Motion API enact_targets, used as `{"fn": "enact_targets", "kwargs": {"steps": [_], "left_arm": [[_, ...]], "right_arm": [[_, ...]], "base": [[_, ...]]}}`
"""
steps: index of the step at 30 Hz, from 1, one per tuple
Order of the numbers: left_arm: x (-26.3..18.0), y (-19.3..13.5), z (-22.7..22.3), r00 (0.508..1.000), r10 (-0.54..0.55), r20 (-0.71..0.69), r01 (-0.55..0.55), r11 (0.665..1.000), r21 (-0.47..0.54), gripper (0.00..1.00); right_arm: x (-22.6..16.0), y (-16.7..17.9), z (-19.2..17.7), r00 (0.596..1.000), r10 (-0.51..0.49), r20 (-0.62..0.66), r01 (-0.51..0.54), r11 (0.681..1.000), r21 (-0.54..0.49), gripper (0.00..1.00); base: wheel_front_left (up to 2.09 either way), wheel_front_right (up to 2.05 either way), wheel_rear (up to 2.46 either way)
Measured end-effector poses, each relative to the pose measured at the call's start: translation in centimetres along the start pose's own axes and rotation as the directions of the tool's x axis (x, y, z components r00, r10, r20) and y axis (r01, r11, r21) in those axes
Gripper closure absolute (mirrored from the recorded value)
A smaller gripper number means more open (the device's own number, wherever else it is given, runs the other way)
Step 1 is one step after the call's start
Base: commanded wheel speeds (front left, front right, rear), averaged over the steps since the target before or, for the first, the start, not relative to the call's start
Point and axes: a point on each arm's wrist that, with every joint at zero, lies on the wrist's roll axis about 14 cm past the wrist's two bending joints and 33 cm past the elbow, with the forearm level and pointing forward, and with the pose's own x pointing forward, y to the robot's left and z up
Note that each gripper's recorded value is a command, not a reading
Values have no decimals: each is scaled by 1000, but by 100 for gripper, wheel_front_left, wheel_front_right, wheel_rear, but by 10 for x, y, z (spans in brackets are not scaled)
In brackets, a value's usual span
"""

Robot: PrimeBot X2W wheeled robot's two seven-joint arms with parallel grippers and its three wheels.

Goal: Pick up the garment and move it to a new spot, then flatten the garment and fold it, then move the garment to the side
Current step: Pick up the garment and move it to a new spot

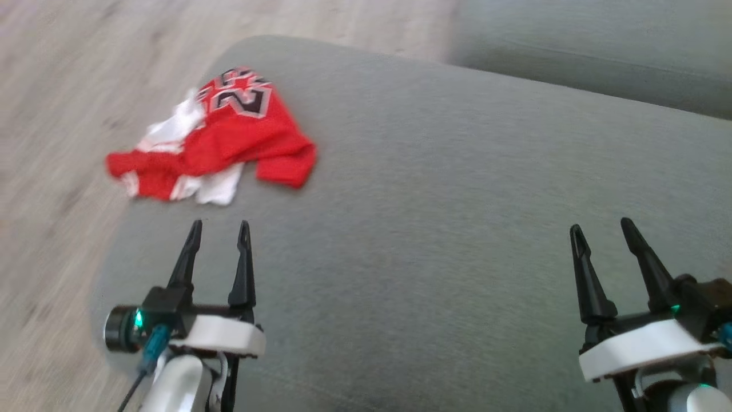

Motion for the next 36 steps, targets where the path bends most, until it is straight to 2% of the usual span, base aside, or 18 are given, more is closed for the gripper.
{"fn": "enact_targets", "kwargs": {"steps": [5,9,15,21,25,31,33,34,35,36], "left_arm": [[-4,27,3,997,76,1,-76,997,26,0],[5,35,4,994,105,-3,-105,994,34,0],[43,41,4,995,103,-18,-102,992,68,0],[94,42,-38,982,79,-173,-65,994,86,0],[114,42,-81,933,77,-352,-52,996,79,0],[119,43,-136,798,88,-596,-65,996,60,0],[124,44,-140,776,89,-624,-63,996,64,0],[127,45,-141,768,87,-635,-57,996,67,54],[131,45,-139,766,86,-638,-53,996,70,100],[131,45,-139,766,86,-638,-53,996,70,100]], "right_arm": [[25,23,-2,995,94,-13,-94,995,-10,0],[43,26,-4,990,137,-22,-137,990,-19,0],[67,16,-10,986,158,-47,-160,986,-44,0],[85,-9,-28,986,135,-96,-141,988,-62,0],[85,-29,-44,985,94,-142,-103,993,-57,0],[78,-56,-59,983,28,-182,-38,998,-53,0],[77,-64,-59,984,7,-180,-16,998,-53,0],[77,-68,-59,984,-3,-178,-7,998,-55,0],[76,-70,-60,984,-11,-179,1,998,-57,0],[76,-70,-60,984,-11,-179,1,998,-57,0]], "base": [[0,0,0],[0,0,0],[0,0,0],[0,0,0],[0,0,0],[0,0,0],[0,0,0],[0,0,0],[0,0,0],[0,0,0]]}}
